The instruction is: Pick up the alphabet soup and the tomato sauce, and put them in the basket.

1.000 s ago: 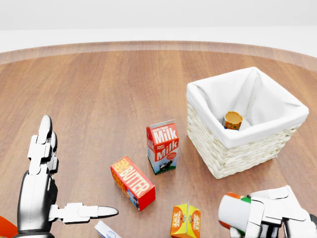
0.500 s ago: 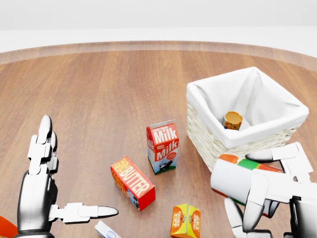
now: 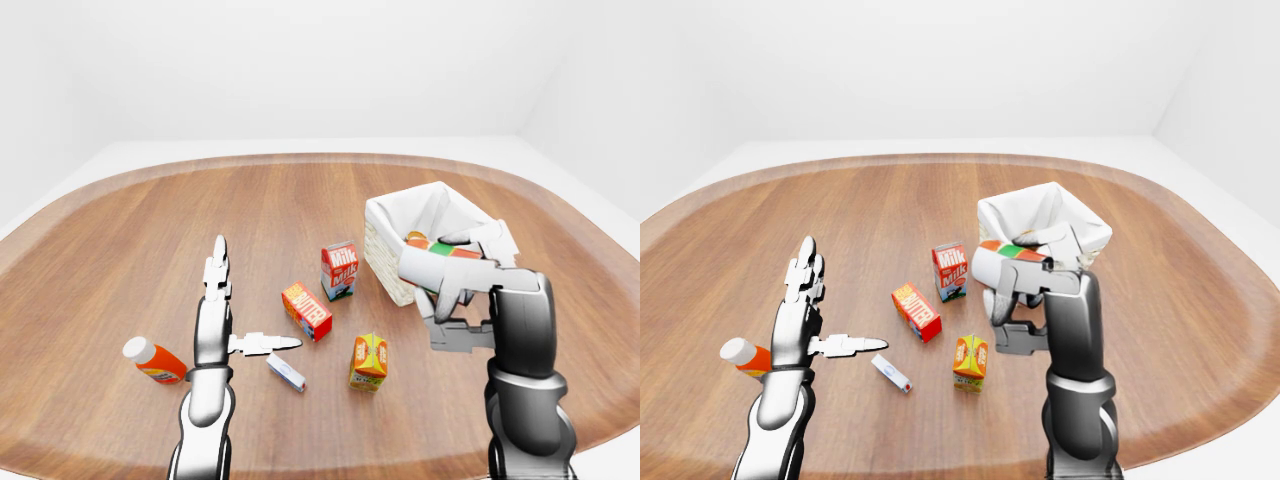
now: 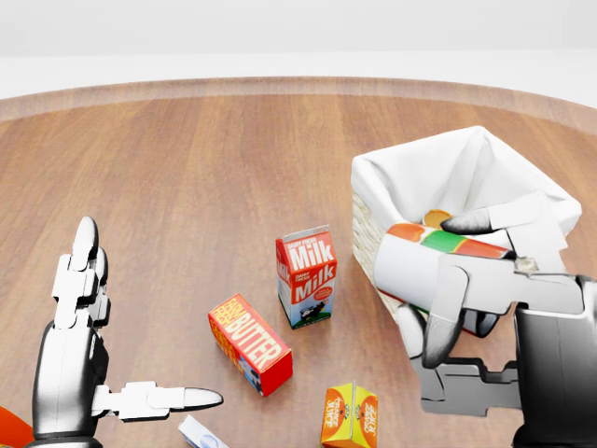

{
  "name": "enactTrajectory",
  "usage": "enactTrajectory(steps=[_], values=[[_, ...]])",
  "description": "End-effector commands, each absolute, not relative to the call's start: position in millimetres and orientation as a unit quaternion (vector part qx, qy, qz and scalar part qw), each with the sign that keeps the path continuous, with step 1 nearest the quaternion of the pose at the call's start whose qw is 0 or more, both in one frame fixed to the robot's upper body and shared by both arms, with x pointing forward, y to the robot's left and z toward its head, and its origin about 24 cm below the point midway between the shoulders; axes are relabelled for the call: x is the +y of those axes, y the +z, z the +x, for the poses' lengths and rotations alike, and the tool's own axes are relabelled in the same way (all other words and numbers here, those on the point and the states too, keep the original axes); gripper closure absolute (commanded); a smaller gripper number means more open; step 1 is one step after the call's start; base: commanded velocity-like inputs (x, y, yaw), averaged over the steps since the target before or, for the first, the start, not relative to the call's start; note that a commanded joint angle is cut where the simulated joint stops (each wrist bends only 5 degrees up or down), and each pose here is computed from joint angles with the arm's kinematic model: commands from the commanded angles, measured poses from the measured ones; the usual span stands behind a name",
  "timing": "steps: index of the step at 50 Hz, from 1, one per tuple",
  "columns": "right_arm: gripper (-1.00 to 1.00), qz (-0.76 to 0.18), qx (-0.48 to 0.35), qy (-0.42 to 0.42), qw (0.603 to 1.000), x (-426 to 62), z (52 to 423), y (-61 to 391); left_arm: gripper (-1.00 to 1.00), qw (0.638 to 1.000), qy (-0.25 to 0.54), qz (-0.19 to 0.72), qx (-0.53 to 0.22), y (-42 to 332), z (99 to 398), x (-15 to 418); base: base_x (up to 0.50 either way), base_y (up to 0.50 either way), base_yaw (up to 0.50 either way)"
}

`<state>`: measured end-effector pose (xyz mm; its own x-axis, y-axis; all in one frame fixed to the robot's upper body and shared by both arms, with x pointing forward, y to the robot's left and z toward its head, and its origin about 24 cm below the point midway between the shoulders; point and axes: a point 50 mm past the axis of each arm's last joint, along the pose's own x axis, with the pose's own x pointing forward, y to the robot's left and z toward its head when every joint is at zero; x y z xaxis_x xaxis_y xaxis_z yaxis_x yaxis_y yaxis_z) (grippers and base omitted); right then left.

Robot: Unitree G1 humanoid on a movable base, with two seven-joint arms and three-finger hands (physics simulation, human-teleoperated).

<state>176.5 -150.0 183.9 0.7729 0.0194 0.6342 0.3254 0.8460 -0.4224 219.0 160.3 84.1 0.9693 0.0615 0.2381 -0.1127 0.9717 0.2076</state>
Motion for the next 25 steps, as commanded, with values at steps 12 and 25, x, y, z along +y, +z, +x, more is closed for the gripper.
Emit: enactTrajectory(steps=[12,25], values=[[1.0,-0.296,-0.352,-0.1,0.882,-148.6,224.9,193.3,-1.0,0.986,0.046,0.108,-0.116,84.3,218.8,160.8,0.0,0.0,0.0],[1.0,-0.318,-0.359,-0.114,0.87,-154.5,249.9,203.1,-1.0,0.986,0.046,0.108,-0.116,84.3,218.8,160.8,0.0,0.0,0.0]])
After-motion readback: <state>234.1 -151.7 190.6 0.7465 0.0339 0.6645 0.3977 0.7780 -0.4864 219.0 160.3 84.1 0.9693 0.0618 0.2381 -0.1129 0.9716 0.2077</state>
